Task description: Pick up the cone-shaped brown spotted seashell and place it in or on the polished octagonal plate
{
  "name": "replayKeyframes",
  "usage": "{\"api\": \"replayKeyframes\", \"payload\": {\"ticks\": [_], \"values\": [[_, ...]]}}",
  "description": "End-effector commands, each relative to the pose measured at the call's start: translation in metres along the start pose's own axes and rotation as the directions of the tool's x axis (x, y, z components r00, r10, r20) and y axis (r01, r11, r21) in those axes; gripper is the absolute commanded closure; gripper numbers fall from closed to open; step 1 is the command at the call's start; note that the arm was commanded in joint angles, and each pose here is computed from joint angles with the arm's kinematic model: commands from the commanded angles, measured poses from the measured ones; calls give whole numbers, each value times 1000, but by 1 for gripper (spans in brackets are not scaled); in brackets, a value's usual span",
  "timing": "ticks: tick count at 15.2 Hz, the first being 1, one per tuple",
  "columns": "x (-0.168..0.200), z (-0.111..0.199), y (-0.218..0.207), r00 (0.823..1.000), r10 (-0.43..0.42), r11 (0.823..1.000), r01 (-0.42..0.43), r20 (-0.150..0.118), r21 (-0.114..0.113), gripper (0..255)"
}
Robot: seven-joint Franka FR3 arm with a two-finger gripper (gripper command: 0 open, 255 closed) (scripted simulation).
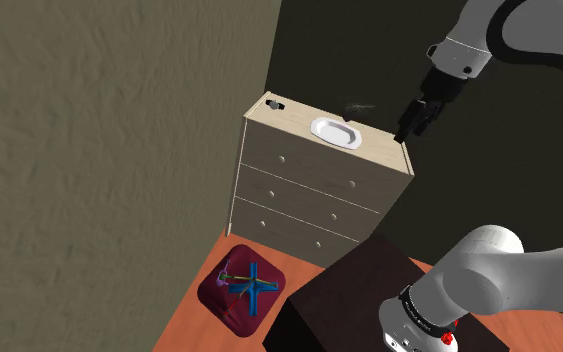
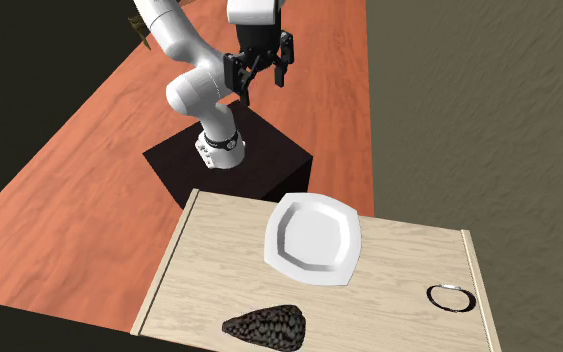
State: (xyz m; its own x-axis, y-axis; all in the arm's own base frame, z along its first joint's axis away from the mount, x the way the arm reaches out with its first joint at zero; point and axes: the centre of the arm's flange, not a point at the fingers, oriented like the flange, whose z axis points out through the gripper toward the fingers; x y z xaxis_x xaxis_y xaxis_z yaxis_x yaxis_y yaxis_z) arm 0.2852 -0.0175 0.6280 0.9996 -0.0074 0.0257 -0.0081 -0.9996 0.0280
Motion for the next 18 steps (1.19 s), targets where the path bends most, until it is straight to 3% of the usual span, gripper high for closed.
{"api": "replayKeyframes", "payload": {"ticks": [1,9,18], "values": [[0,0,0,1000,0,1000,0,0,0,0],[66,26,76,986,-164,986,164,12,-19,0],[155,55,147,939,-343,938,344,28,-38,0]]}}
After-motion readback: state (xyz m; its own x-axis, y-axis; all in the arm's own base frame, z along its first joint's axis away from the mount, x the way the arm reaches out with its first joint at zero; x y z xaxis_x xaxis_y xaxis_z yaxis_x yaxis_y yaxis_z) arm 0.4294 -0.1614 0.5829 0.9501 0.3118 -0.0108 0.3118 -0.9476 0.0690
